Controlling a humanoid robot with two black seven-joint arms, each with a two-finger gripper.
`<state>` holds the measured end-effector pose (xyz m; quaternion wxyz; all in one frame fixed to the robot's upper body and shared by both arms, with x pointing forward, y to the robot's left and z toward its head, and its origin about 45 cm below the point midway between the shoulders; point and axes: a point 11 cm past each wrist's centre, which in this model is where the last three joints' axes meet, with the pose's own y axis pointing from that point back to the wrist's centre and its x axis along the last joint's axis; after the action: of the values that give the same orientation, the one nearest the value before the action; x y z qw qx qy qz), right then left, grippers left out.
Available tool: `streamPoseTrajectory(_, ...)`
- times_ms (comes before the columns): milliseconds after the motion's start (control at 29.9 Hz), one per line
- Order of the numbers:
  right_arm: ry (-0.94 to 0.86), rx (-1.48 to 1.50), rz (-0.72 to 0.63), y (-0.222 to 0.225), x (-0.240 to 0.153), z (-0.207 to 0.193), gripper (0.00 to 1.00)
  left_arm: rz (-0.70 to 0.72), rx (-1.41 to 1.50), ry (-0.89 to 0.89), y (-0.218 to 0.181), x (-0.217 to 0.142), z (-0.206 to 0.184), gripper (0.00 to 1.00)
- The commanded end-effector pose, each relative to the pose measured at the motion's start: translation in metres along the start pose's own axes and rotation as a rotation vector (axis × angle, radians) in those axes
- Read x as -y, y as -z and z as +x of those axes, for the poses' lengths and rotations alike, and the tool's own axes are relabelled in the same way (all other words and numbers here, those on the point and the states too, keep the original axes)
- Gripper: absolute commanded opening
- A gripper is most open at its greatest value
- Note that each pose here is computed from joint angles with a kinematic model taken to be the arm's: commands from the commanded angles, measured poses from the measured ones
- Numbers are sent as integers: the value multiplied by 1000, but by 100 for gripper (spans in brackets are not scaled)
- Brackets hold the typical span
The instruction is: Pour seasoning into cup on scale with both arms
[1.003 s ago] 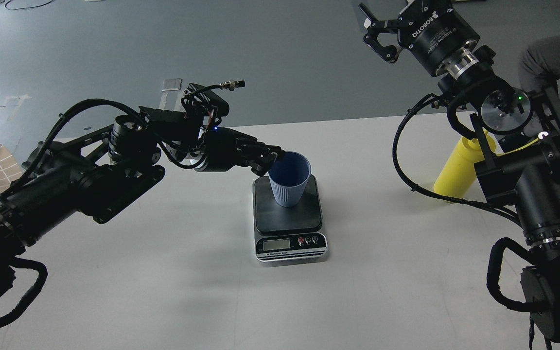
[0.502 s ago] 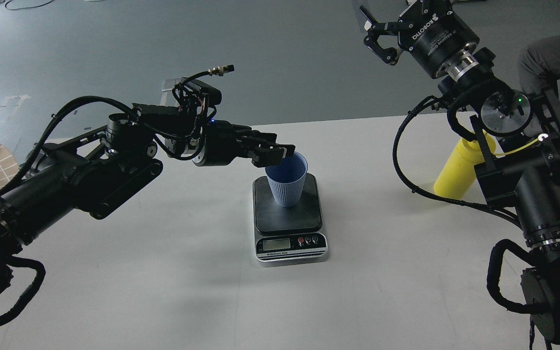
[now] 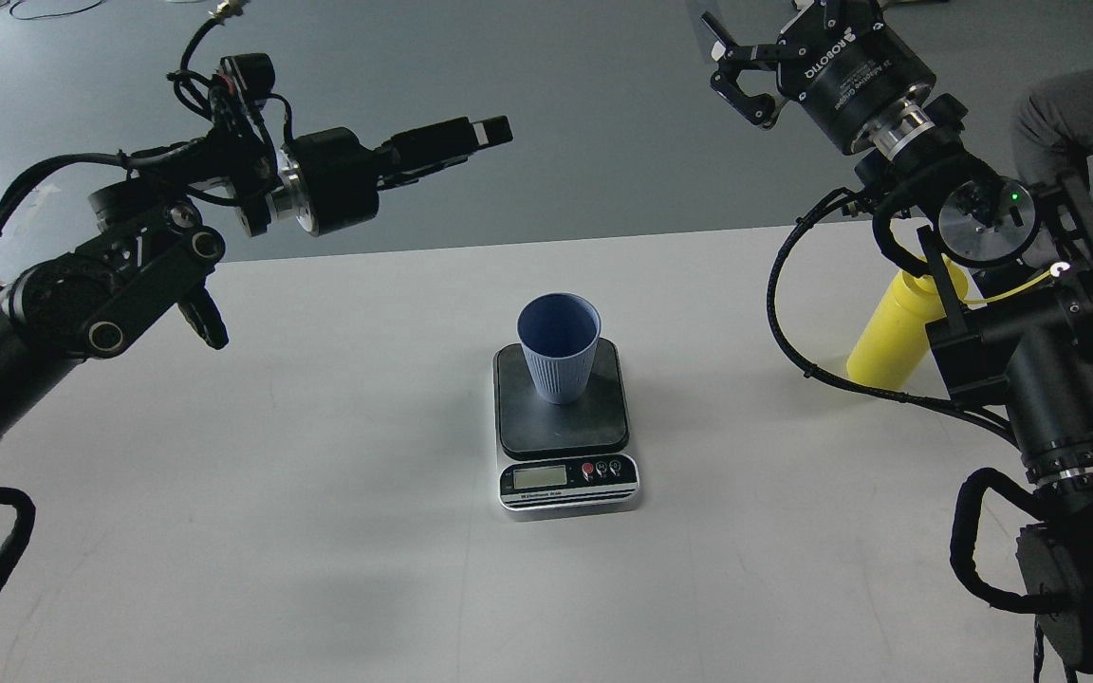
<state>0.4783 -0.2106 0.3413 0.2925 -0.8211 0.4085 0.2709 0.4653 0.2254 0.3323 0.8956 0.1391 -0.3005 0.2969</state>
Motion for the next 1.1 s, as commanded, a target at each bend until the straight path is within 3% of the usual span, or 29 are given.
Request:
streamPoseTrajectory(0,-3,3,-1,-1,-1,1,100,-111,-283,-230,0,-28,44,98)
streamPoseTrajectory(167,-6,3,-2,-2,-2,2,100,-239,-559,-422,8,-53,69,98)
streamPoseTrajectory(401,-8,5,-3,-3,-3,4,100,-275,-812,-616,55,-90,58,98)
streamPoseTrajectory(669,-7,45,34,6,-5,6,100,-238,-870,-668,81,-106,40,98)
streamPoseTrajectory(803,64,228,111,18,-5,-4,100,-237,-868,-670,82,-106,41,98)
streamPoseTrajectory(1070,13,209,159,79,-55,18,100,-234,-863,-673,82,-109,42,98)
